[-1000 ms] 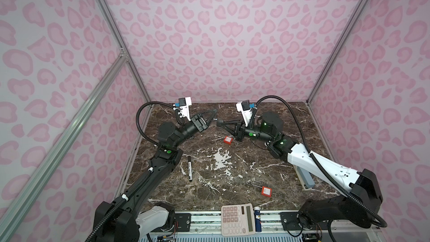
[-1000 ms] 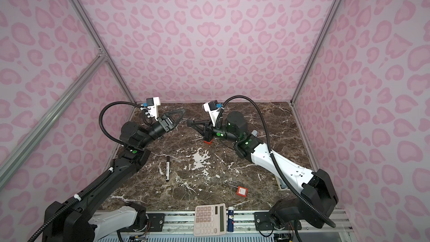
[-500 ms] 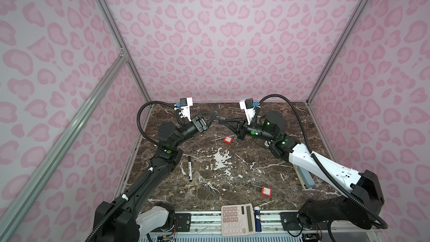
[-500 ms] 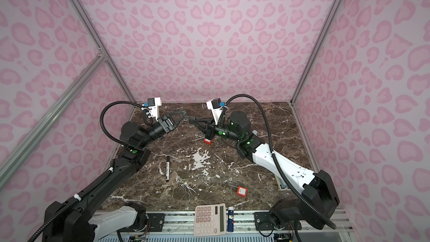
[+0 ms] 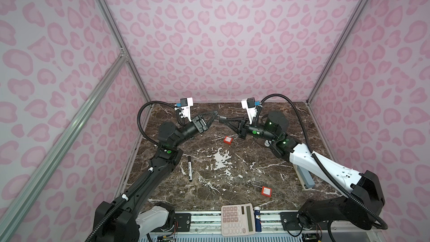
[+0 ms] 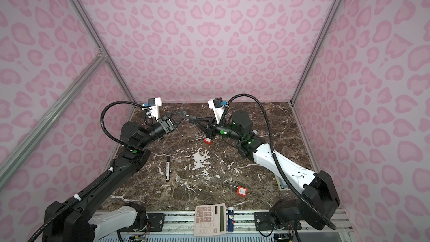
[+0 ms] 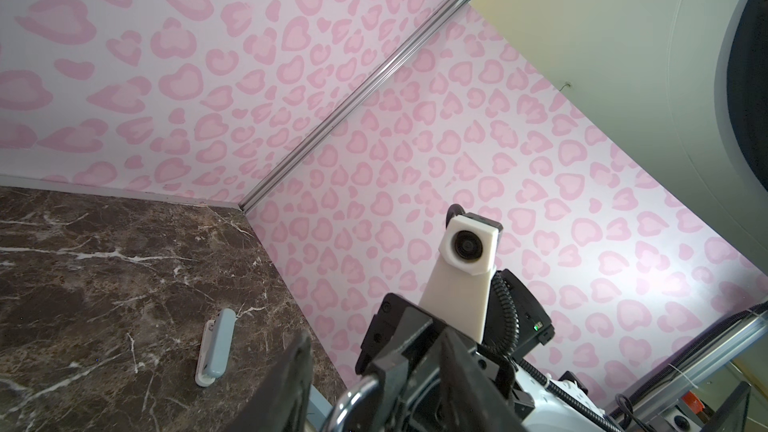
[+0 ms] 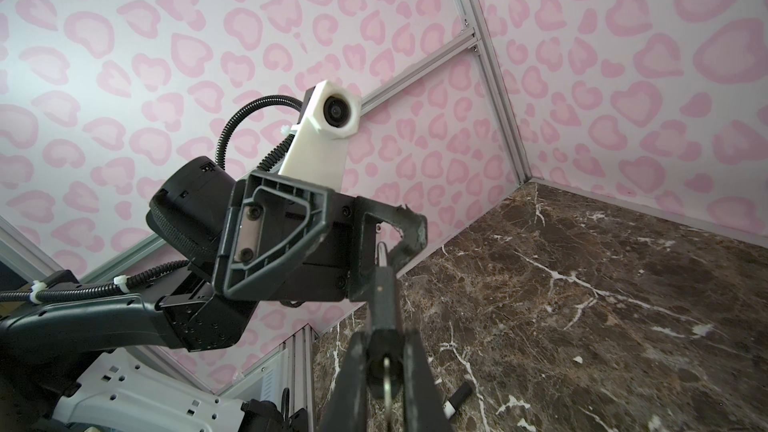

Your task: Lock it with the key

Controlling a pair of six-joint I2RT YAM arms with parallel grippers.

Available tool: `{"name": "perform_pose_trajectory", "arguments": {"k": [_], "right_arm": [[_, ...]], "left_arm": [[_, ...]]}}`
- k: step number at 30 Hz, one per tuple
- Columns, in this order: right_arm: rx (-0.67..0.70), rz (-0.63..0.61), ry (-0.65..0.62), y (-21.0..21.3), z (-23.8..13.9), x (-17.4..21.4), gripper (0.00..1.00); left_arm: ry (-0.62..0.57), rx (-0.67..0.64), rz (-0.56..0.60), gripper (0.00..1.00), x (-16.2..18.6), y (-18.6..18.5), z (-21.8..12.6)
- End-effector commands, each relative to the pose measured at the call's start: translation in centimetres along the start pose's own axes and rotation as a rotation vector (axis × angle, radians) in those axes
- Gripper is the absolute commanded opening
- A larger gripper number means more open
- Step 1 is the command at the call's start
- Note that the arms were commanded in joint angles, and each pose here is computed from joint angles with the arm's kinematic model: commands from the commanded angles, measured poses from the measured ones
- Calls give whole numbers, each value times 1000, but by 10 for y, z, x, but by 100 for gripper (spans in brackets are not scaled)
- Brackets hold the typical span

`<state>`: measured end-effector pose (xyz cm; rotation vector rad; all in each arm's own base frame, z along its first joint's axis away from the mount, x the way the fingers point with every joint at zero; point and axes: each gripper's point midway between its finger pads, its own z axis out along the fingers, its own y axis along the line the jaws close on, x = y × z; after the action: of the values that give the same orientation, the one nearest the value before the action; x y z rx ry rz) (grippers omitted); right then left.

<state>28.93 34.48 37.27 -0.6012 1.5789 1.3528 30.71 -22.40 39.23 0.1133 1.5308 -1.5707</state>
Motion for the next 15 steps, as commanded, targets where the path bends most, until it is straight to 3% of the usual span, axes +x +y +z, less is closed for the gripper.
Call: {"name": "perform_pose_trajectory", "arguments": {"k": [1, 7, 15], "right_arm": [[-37, -22, -47, 9, -3, -12, 0], [-41, -21, -54, 9, -5, -15, 0], [-65, 0, -69, 11, -7, -19, 0]], "left_arm": [[2, 16, 19, 47, 0, -4, 0], [3, 20, 21, 37, -2, -5, 1], [4, 22, 23, 16, -2, -5, 1]]}}
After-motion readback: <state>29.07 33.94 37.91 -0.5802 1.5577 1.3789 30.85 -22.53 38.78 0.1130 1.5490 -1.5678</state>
